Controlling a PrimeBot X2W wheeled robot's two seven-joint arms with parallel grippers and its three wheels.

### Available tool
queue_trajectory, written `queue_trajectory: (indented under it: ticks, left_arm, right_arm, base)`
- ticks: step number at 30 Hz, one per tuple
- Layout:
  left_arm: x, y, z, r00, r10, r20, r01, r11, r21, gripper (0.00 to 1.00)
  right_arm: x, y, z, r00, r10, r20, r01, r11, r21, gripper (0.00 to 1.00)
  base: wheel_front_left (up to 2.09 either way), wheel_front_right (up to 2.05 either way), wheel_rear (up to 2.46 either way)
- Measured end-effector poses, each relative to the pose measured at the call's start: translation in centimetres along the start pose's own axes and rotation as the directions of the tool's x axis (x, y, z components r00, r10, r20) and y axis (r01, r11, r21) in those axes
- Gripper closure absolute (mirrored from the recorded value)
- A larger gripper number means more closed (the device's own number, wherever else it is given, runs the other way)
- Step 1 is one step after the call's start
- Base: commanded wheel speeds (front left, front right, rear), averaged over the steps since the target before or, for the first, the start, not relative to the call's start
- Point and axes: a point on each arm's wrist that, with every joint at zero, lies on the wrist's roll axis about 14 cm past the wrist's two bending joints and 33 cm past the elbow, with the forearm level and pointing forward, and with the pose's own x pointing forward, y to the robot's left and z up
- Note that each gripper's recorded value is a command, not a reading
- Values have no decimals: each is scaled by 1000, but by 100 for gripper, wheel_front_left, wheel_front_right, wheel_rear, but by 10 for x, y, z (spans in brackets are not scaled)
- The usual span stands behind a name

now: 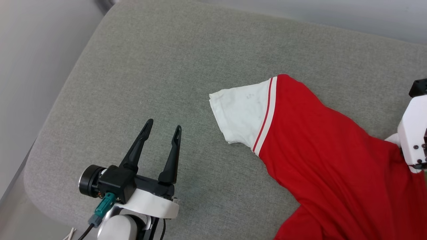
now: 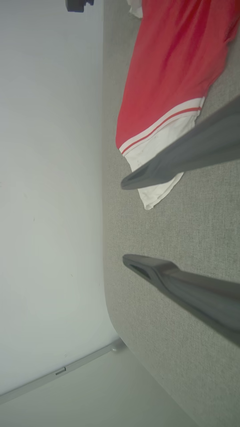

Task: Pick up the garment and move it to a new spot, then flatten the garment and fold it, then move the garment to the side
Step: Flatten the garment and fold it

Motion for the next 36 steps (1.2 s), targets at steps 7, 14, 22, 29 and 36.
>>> queue_trajectory:
  ticks: [7,14,22,29,36]
  left_arm:
    - [0,-4,11,999,-22,37,22,1000,-3,0]
    - [0,-13,18,996,-60,64,61,998,-9,0]
    - [6,-27,19,991,-107,75,109,994,-19,0]
    - [13,-36,11,987,-153,56,153,988,-9,0]
    - [15,-39,13,983,-172,62,172,985,-2,0]
  right_arm:
    - [-49,-4,36,967,-7,256,0,1000,24,100]
    - [-111,-26,51,859,-55,509,9,996,92,100]
    - [-89,-59,-37,865,-160,475,32,964,266,100]
    - [-36,-64,-113,925,-189,328,52,921,386,80]
    - [-28,-59,-114,912,-187,366,28,917,398,0]
  base:
    - [0,0,0]
    - [0,0,0]
    - [0,0,0]
    - [0,0,0]
    - [0,0,0]
